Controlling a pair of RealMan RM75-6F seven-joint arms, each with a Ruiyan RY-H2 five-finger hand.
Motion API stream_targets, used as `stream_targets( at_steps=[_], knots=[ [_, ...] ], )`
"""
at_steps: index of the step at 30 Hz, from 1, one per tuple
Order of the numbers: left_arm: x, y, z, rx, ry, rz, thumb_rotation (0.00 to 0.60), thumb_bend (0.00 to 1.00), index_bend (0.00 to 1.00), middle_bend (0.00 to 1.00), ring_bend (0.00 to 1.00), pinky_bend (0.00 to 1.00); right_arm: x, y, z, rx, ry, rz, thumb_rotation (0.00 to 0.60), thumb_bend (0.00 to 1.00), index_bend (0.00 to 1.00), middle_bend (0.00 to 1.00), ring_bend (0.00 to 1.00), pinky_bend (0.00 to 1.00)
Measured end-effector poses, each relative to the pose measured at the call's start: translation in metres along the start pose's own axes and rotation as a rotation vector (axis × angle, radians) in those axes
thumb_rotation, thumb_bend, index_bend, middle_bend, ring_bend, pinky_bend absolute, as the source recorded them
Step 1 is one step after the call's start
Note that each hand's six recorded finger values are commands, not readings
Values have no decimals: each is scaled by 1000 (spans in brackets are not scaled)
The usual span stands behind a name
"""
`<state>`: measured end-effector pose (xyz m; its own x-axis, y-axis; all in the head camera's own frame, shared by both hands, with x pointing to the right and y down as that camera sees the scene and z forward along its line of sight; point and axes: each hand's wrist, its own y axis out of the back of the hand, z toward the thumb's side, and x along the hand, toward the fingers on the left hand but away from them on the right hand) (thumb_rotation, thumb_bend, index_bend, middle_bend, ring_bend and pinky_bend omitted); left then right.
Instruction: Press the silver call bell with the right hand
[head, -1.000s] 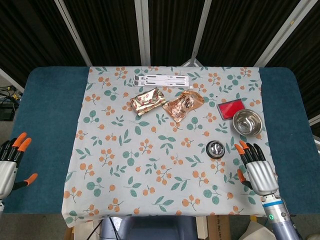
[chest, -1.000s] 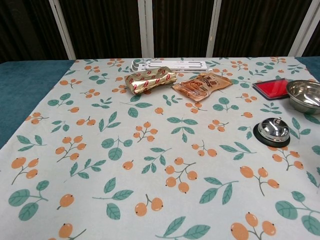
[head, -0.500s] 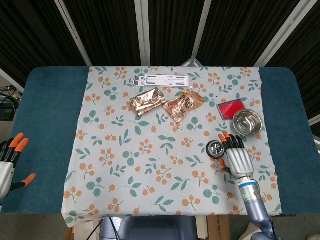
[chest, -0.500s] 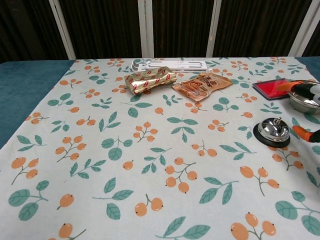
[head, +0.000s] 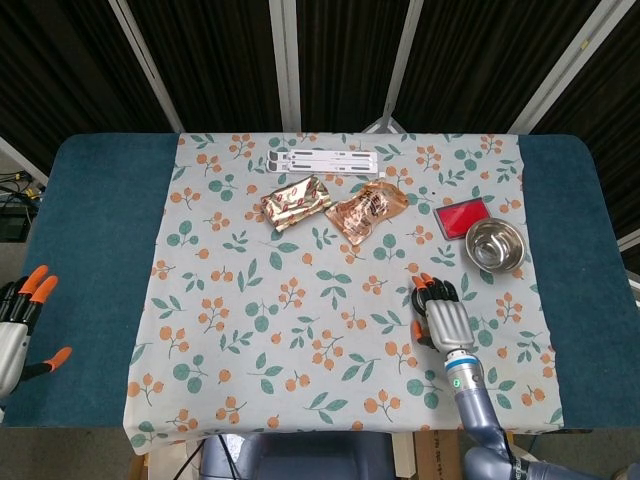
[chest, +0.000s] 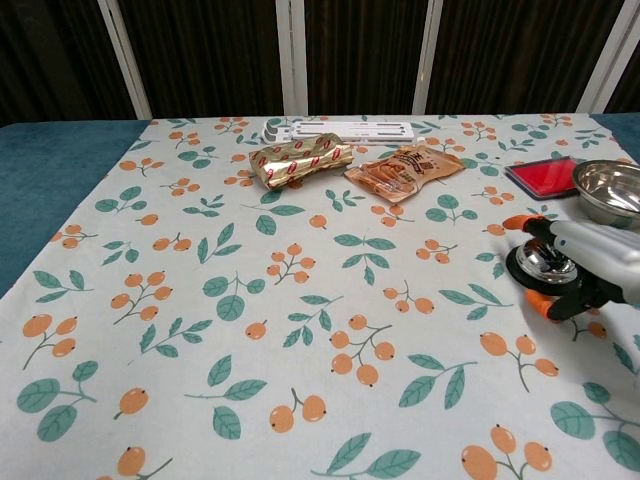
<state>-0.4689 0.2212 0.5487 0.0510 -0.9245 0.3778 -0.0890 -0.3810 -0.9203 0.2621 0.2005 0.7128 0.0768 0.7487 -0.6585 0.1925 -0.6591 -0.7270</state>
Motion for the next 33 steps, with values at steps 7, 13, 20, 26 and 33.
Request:
stream_targets(
  at_steps=[7,13,20,26,33],
  knots=[
    [0,0,0,2,1,1,600,72,0,0,0,0,3,-20,0,-63,-31,96,600,529,0,0,0,0],
    [0,1,1,1,-2,7,600,72,0,0,0,0,3,-14,12,-86,-4,83,600,532,0,0,0,0],
    [1,0,1,2,-2,7,600,72,0,0,0,0,0,35,29,-101,57,-46,600,539,0,0,0,0],
    [0,0,1,6,-4,7,600,72,0,0,0,0,12,81,26,-87,84,-136,600,514,0,0,0,0],
    [-1,0,1,15,-9,13,600,72,0,0,0,0,39,111,-3,58,86,-206,600,489,0,0,0,0]
  ],
)
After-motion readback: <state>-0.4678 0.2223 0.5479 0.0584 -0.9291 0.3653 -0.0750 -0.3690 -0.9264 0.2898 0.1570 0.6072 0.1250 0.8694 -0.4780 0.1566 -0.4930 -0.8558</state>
